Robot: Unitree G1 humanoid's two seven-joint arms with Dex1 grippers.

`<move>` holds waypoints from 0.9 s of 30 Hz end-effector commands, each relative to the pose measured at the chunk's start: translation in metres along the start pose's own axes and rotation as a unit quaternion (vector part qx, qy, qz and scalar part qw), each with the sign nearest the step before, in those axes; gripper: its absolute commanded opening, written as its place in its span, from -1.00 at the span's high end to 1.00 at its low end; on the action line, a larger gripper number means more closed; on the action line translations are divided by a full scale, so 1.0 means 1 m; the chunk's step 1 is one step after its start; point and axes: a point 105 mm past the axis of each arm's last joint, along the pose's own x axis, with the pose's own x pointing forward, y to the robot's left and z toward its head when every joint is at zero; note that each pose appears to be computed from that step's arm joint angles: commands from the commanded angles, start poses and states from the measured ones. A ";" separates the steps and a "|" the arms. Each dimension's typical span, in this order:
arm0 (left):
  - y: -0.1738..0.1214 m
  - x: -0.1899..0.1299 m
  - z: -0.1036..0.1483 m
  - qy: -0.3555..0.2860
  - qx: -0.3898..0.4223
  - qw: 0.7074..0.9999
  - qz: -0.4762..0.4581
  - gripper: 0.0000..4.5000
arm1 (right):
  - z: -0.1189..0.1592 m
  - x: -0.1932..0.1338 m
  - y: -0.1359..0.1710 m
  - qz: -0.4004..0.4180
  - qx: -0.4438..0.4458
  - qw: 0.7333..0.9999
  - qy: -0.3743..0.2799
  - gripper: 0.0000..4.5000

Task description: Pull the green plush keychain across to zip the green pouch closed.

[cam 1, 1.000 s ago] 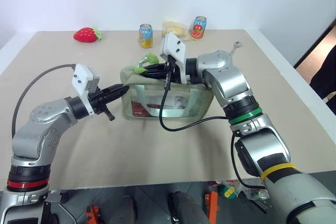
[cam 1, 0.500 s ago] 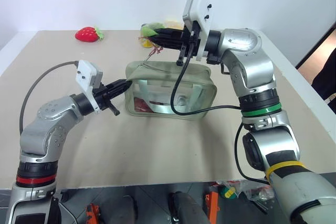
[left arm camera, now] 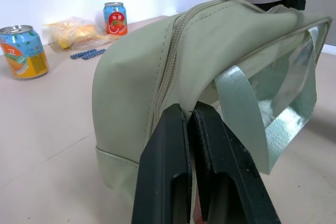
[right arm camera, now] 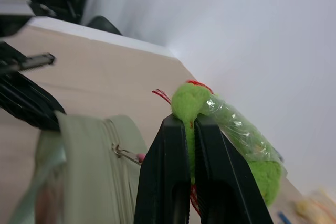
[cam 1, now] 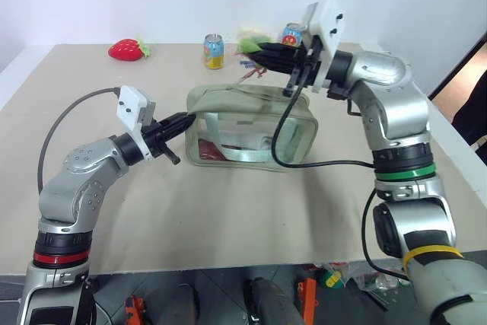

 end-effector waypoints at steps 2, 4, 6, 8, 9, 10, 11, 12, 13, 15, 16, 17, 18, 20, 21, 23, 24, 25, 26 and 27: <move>0.007 -0.002 0.016 -0.026 0.015 0.999 0.016 1.00 | 0.009 -0.025 -0.020 -0.053 -0.024 0.998 -0.003 0.98; 0.008 -0.002 0.015 -0.024 0.016 0.999 0.018 1.00 | 0.003 -0.034 -0.024 -0.067 -0.025 0.997 0.013 0.98; 0.008 -0.001 0.015 -0.024 0.017 0.999 0.019 1.00 | -0.003 -0.043 -0.029 -0.085 -0.027 0.996 0.030 0.98; 0.008 -0.001 0.015 -0.024 0.018 0.999 0.020 1.00 | -0.010 -0.055 -0.035 -0.106 -0.032 0.993 0.051 0.98; 0.008 -0.001 0.015 -0.024 0.018 0.999 0.020 1.00 | -0.015 -0.061 -0.039 -0.117 -0.035 0.990 0.064 0.98; 0.008 -0.001 0.015 -0.024 0.018 0.999 0.020 1.00 | -0.020 -0.069 -0.042 -0.130 -0.039 0.988 0.080 0.98; 0.008 -0.001 0.016 -0.025 0.018 0.999 0.021 1.00 | -0.026 -0.077 -0.046 -0.143 -0.042 0.984 0.095 0.98; 0.008 -0.001 0.016 -0.025 0.018 0.999 0.021 1.00 | -0.031 -0.083 -0.049 -0.154 -0.042 0.981 0.109 0.98; 0.007 0.000 0.016 -0.026 0.017 0.999 0.022 1.00 | -0.037 -0.091 -0.052 -0.167 -0.041 0.977 0.125 0.98; 0.007 0.000 0.015 -0.028 0.017 0.999 0.024 1.00 | -0.052 -0.107 -0.053 -0.186 -0.043 0.968 0.163 0.98; 0.006 0.001 0.015 -0.028 0.018 0.999 0.025 1.00 | -0.058 -0.113 -0.053 -0.191 -0.045 0.964 0.179 0.98; 0.006 0.001 0.015 -0.030 0.018 0.999 0.027 1.00 | -0.067 -0.120 -0.052 -0.197 -0.047 0.958 0.201 0.98; 0.006 0.001 0.015 -0.031 0.018 0.999 0.028 1.00 | -0.072 -0.125 -0.050 -0.201 -0.048 0.955 0.214 0.98; 0.005 0.003 0.015 -0.035 0.022 0.999 0.032 1.00 | -0.088 -0.130 -0.039 -0.208 -0.033 0.947 0.243 0.98; 0.004 0.004 0.015 -0.036 0.024 0.998 0.034 1.00 | -0.095 -0.128 -0.030 -0.205 -0.025 0.945 0.253 0.98; 0.002 0.006 0.014 -0.037 0.028 0.998 0.036 1.00 | -0.107 -0.122 -0.011 -0.193 -0.013 0.945 0.264 0.98; 0.000 0.007 0.013 -0.038 0.028 0.998 0.036 1.00 | -0.114 -0.117 0.001 -0.184 -0.006 0.945 0.269 0.98; 0.000 0.008 0.013 -0.039 0.029 0.998 0.038 1.00 | -0.122 -0.110 0.015 -0.175 0.003 0.946 0.272 0.98; -0.001 0.009 0.012 -0.039 0.030 0.998 0.039 1.00 | -0.129 -0.105 0.026 -0.170 0.006 0.946 0.274 0.98; -0.002 0.010 0.011 -0.038 0.033 0.998 0.038 1.00 | -0.135 -0.100 0.035 -0.165 0.008 0.947 0.277 0.98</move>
